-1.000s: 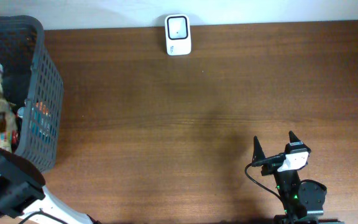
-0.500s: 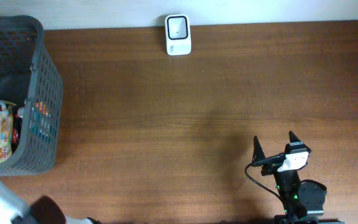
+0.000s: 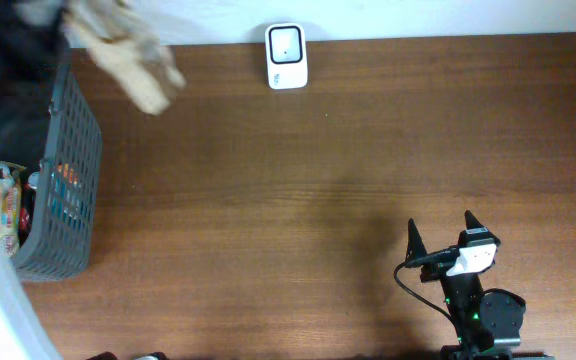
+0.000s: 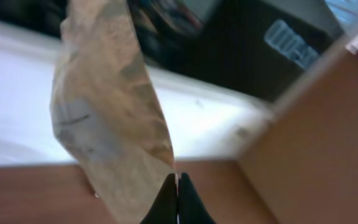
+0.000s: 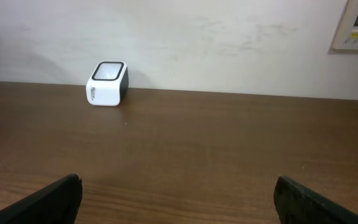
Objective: Scan the item barcode
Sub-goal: 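Lift the brown snack bag out and lay it on the table center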
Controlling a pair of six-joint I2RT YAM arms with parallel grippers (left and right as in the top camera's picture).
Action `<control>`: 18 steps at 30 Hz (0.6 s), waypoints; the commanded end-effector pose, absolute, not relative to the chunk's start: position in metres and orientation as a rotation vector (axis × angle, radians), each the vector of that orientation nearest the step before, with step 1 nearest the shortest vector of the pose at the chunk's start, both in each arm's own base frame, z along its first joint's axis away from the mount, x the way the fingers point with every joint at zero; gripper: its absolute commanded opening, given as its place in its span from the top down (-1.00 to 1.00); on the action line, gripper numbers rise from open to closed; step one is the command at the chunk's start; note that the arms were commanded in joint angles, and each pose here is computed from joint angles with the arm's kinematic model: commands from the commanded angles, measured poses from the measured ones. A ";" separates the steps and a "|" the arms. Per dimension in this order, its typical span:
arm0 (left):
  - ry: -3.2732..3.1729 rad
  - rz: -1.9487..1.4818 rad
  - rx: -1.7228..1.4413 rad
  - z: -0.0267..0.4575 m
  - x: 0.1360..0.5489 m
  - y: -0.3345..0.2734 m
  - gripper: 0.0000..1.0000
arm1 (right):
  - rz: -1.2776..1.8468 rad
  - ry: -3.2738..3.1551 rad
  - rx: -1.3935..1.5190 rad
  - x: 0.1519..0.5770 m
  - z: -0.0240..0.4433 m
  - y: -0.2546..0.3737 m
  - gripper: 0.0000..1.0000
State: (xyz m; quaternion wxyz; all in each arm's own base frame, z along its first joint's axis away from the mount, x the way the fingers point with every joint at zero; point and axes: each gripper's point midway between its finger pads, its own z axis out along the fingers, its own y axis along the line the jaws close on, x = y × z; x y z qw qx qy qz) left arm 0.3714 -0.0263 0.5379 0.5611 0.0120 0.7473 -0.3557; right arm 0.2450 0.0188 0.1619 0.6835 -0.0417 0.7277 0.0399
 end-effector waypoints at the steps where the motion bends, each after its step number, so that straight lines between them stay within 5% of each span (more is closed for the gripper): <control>1: 1.891 -0.944 0.120 0.503 0.374 -0.081 1.00 | 0.085 1.636 -0.090 0.245 0.158 0.018 -0.97; 18: 2.640 -0.781 0.382 0.196 0.418 -0.273 1.00 | 0.086 1.636 -0.090 0.245 0.158 0.018 -0.97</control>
